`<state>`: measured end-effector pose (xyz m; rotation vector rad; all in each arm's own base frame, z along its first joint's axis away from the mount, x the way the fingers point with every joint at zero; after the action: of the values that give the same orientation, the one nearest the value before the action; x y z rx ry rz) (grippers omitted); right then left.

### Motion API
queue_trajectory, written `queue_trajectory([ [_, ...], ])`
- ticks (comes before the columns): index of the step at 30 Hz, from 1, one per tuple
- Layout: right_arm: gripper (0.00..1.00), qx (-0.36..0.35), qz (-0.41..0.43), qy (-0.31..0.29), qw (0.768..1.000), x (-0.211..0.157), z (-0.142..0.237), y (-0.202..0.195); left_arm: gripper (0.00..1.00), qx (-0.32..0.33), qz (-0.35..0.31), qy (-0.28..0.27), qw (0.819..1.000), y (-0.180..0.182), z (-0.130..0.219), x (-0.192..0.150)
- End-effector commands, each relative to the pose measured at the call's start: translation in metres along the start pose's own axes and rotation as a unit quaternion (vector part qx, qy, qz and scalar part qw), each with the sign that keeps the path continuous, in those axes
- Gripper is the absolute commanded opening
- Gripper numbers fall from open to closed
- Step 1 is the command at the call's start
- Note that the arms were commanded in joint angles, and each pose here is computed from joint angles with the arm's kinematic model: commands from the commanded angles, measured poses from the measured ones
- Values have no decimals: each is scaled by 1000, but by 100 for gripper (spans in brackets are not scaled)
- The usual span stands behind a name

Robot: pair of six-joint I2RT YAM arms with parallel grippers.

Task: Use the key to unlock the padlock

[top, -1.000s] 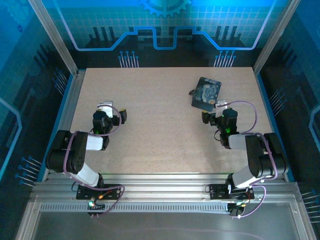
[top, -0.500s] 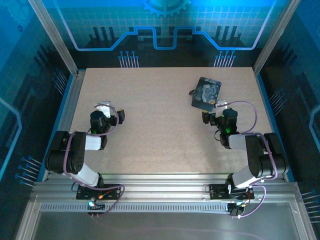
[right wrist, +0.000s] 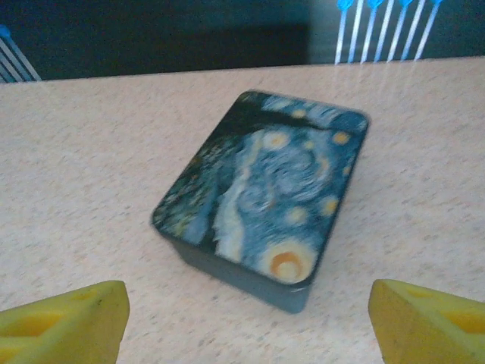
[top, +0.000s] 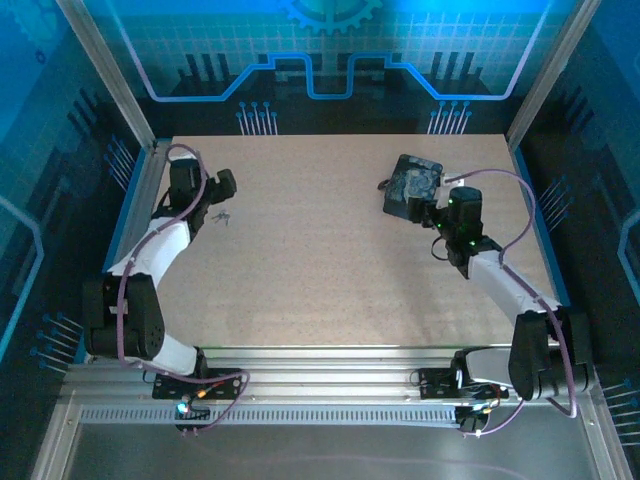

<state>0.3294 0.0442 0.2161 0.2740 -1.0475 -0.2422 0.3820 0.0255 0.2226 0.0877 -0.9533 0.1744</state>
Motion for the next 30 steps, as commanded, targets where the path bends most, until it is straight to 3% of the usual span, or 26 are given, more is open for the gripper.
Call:
queue_trajectory([
  [1,80,0,-10,67,998,-9,7,15,99,42,46,169,984,14,-13,-39],
  [3,70,6,-11,79,997,-8,6,22,96,42,55,218,973,13,-24,-44],
  [6,60,17,-10,102,995,-13,2,29,90,44,74,246,965,11,-34,-48],
  [17,52,50,2,124,991,-12,-2,65,66,29,65,305,950,2,-78,-48],
  [30,51,56,-2,124,991,-9,-3,73,41,1,65,341,938,-6,-110,-58],
])
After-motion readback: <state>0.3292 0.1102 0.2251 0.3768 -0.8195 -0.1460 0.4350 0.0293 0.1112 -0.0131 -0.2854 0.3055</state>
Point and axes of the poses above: each hand's point on the last joint's axis, 136 mm out from that joint toward the fingers, its own z axis back along the fingers, its own y axis along the line the jaws close on, x = y × z, the point moved 8 cm from there along z, back along the fingers, and after that the axes turned 15 degrees about -z, right-handed, at the moved point
